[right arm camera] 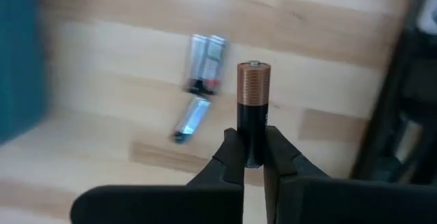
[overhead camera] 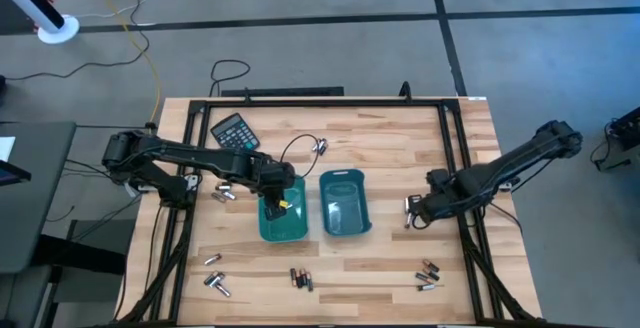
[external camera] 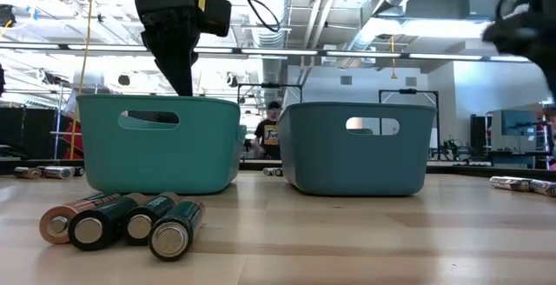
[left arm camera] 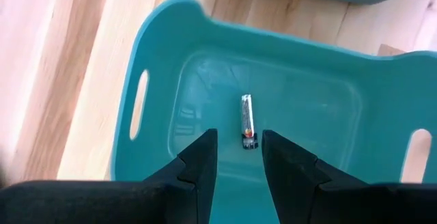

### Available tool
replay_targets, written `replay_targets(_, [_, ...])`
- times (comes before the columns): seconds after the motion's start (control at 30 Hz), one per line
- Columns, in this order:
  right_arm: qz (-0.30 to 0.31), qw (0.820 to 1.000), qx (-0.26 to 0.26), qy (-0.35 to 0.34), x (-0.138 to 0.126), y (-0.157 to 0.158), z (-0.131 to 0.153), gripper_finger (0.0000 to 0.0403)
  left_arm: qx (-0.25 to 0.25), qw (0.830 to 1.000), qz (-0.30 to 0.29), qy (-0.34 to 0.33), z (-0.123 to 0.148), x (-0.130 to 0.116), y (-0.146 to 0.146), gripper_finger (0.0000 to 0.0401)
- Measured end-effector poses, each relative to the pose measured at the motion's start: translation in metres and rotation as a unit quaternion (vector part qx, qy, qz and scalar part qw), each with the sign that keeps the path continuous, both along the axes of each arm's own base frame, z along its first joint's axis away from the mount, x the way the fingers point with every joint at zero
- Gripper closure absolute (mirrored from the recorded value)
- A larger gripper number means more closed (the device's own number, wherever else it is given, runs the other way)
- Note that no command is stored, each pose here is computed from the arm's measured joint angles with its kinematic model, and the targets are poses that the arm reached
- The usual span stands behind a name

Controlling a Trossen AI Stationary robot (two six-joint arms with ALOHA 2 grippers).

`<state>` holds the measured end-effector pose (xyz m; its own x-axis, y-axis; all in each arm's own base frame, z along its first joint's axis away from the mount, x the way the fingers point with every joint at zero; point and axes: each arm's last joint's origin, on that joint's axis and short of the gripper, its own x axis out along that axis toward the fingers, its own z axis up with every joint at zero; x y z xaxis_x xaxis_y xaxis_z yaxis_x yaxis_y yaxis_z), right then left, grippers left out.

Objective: Sort batteries
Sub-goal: Put the black battery into the blue bin

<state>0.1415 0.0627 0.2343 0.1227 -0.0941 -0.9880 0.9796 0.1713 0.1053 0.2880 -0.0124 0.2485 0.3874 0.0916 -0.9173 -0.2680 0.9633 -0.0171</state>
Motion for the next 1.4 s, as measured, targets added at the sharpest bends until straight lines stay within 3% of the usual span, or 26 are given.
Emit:
replay_targets(0.4, [0.096, 0.992, -0.052, -0.063, 0.035, -0.009, 0.047, 0.0384, 0.009, 0.993, -0.012, -0.116, 0.040, -0.014, 0.001, 0.0289])
replay_targets(0.63, [0.228, 0.963, -0.096, -0.106, 0.095, -0.022, 0.072, 0.0384, 0.015, 0.992, -0.001, -0.127, 0.046, -0.018, 0.002, 0.0289])
replay_targets(0.73, [0.277, 0.951, -0.091, -0.105, 0.124, -0.028, 0.073, 0.0385, 0.013, 0.992, -0.002, -0.127, 0.046, -0.018, 0.000, 0.0289])
replay_targets(0.93, [0.366, 0.927, -0.050, -0.059, 0.178, -0.038, 0.047, 0.0386, 0.020, 0.992, -0.003, -0.128, 0.046, -0.019, -0.007, 0.0289])
replay_targets(1.13, [0.420, 0.907, 0.003, -0.024, 0.215, -0.044, 0.004, 0.0386, 0.019, 0.991, -0.001, -0.130, 0.045, -0.020, -0.013, 0.0289])
replay_targets(1.4, [0.438, 0.898, 0.042, -0.013, 0.237, -0.046, -0.040, 0.0386, -0.028, 0.979, 0.046, -0.198, 0.023, -0.060, -0.014, 0.0295])
